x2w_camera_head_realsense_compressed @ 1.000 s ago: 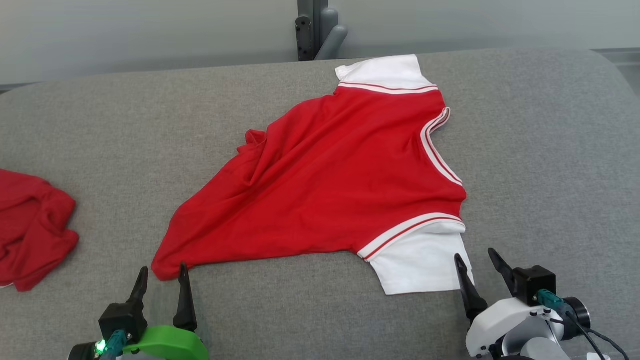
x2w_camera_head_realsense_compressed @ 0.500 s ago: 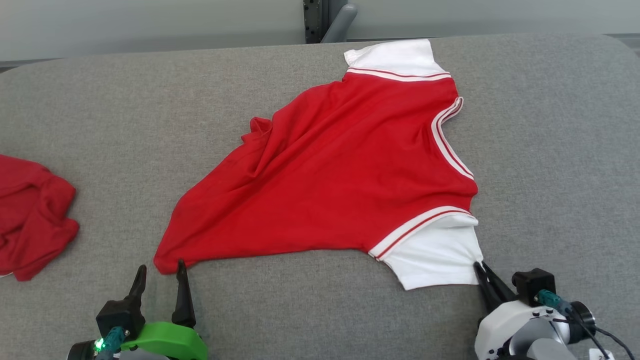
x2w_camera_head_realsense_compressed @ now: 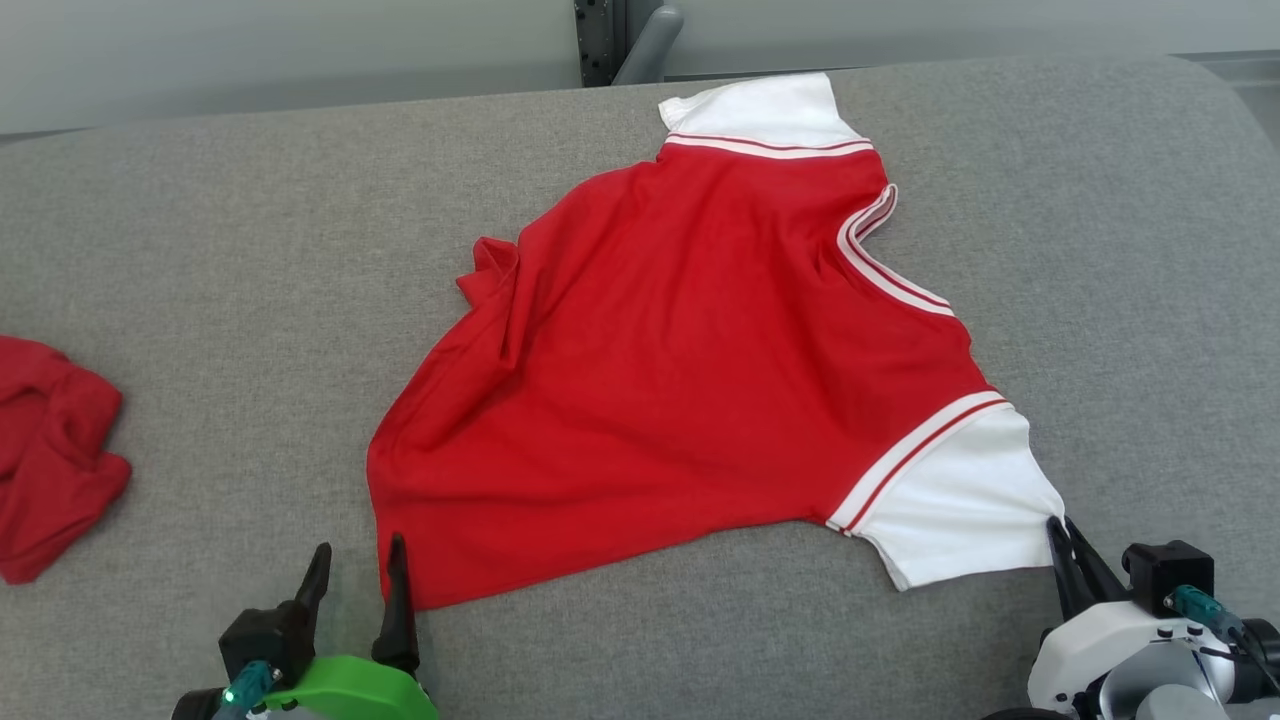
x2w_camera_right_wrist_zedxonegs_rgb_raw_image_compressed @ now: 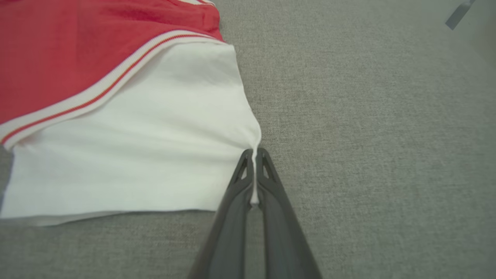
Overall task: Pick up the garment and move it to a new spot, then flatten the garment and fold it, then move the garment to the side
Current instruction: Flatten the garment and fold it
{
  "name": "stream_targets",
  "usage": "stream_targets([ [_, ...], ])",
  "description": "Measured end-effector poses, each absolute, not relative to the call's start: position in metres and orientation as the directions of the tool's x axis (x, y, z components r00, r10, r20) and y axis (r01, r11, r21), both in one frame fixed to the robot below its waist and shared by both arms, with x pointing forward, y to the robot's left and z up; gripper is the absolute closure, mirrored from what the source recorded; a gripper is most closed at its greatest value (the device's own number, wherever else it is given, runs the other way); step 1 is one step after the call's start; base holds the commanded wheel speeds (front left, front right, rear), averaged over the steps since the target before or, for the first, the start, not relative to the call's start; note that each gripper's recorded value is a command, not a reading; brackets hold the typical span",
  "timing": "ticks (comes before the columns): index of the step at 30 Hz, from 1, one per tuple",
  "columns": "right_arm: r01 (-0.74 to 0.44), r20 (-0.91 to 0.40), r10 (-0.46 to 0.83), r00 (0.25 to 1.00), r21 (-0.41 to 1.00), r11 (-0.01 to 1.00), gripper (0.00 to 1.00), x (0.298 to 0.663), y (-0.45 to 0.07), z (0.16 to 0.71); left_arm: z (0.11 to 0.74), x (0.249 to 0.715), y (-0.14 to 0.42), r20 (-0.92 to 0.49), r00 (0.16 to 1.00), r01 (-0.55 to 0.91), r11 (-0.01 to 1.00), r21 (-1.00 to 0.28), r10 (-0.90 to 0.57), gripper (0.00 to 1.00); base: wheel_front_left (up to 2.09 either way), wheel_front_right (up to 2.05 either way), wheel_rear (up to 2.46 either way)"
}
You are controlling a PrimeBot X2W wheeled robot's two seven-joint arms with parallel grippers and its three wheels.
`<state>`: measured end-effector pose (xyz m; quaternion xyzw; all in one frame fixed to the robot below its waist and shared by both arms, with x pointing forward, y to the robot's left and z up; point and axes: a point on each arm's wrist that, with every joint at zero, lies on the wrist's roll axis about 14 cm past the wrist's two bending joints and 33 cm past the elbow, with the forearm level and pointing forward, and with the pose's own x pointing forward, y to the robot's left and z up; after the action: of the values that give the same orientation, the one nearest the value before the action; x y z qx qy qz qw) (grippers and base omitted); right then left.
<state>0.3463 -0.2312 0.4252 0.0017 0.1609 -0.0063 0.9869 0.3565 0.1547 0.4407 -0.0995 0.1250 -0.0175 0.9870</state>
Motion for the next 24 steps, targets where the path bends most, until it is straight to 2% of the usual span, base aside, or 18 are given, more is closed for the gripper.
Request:
stream_targets([
  [16,-0.004,-0.314,0.007,0.949,0.009,1.000,1.00,0.348,-0.222,0.425,0.415,0.334,0.132,-0.327,0.935,0.055,0.966,-0.253,-0.139,0.00,0.00,0.00,0.00],
  [17,-0.003,-0.313,0.006,0.950,0.009,1.000,1.00,0.348,-0.223,0.426,0.415,0.334,0.131,-0.327,0.934,0.059,0.965,-0.255,-0.143,0.11,0.00,0.00,0.00],
  [18,-0.002,-0.311,0.005,0.950,0.009,1.000,1.00,0.349,-0.223,0.426,0.415,0.335,0.130,-0.327,0.934,0.061,0.964,-0.257,-0.146,0.37,0.00,0.00,0.00],
  [19,-0.001,-0.311,0.004,0.951,0.008,1.000,1.00,0.349,-0.223,0.426,0.416,0.335,0.128,-0.326,0.933,0.071,0.964,-0.258,-0.156,0.71,0.00,0.00,0.00],
  [20,-0.001,-0.308,0.004,0.951,0.009,1.000,1.00,0.349,-0.223,0.427,0.416,0.336,0.127,-0.324,0.932,0.075,0.963,-0.259,-0.160,0.93,0.00,0.00,0.00],
  [21,-0.001,-0.304,0.004,0.953,0.010,1.000,1.00,0.350,-0.223,0.428,0.416,0.336,0.126,-0.324,0.932,0.078,0.963,-0.259,-0.162,1.00,0.00,0.00,0.00],
  [24,0.001,-0.287,0.005,0.958,0.021,1.000,1.00,0.352,-0.221,0.433,0.417,0.337,0.125,-0.320,0.932,0.085,0.962,-0.261,-0.169,1.00,0.00,0.00,0.00],
])
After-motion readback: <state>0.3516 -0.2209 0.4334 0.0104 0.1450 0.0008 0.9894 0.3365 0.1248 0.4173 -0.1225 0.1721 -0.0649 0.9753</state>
